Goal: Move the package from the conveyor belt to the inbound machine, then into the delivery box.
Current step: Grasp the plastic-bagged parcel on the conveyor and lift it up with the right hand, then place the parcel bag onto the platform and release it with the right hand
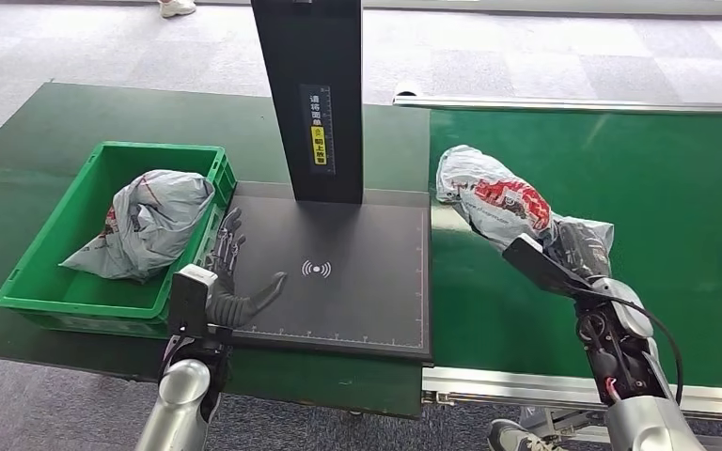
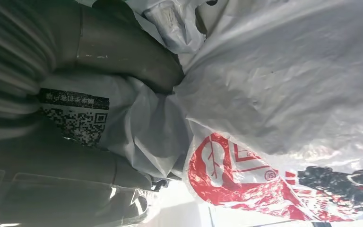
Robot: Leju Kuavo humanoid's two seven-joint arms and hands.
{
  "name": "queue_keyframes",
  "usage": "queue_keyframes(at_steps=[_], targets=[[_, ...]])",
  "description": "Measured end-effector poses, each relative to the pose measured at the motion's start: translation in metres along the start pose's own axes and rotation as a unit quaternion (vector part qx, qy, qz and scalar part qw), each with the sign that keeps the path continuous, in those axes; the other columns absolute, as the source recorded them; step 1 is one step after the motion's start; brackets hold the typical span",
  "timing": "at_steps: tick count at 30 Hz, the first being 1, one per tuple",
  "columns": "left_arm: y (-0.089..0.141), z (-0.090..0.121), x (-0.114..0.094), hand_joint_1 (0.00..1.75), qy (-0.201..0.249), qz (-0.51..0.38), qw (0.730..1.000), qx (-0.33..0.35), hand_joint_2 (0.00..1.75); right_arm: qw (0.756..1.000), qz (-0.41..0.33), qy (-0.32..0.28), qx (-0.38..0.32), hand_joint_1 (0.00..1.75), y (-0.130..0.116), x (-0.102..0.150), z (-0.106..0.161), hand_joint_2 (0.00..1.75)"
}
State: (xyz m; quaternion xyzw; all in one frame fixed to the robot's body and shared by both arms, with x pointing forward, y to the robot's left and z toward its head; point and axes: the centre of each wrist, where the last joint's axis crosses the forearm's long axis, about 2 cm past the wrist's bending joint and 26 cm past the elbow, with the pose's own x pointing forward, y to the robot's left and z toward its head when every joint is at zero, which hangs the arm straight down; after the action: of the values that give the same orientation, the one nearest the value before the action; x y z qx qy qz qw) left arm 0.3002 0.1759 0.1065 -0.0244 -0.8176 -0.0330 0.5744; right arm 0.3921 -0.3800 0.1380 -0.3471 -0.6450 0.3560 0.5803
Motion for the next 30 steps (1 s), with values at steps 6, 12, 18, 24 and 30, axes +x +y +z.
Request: queue_keyframes(at_steps=[6,12,18,24,30], targets=[[0.000,-0.005,0.003,0.00,-0.013,0.006,1.000,0.006,1.75,0.968,-0.057,-0.109,-0.221,1.75,-0.015,0.032,0.000,1.75],[0.000,-0.011,0.006,0.00,-0.027,0.015,0.999,0.013,1.75,0.936,-0.111,-0.162,-0.293,1.75,-0.026,0.057,0.001,1.75],[0.000,-0.018,0.010,0.00,-0.045,0.024,0.999,0.012,1.75,0.941,-0.077,-0.260,-0.203,1.75,-0.004,0.105,0.001,1.75],[-0.003,-0.022,0.011,0.00,-0.052,0.032,0.998,-0.003,1.75,0.946,-0.002,-0.323,-0.037,1.75,0.050,0.147,0.004,1.75],[-0.007,-0.025,0.010,0.00,-0.051,0.033,0.998,-0.022,1.75,0.942,0.042,-0.297,0.151,1.75,0.092,0.162,-0.001,1.75]])
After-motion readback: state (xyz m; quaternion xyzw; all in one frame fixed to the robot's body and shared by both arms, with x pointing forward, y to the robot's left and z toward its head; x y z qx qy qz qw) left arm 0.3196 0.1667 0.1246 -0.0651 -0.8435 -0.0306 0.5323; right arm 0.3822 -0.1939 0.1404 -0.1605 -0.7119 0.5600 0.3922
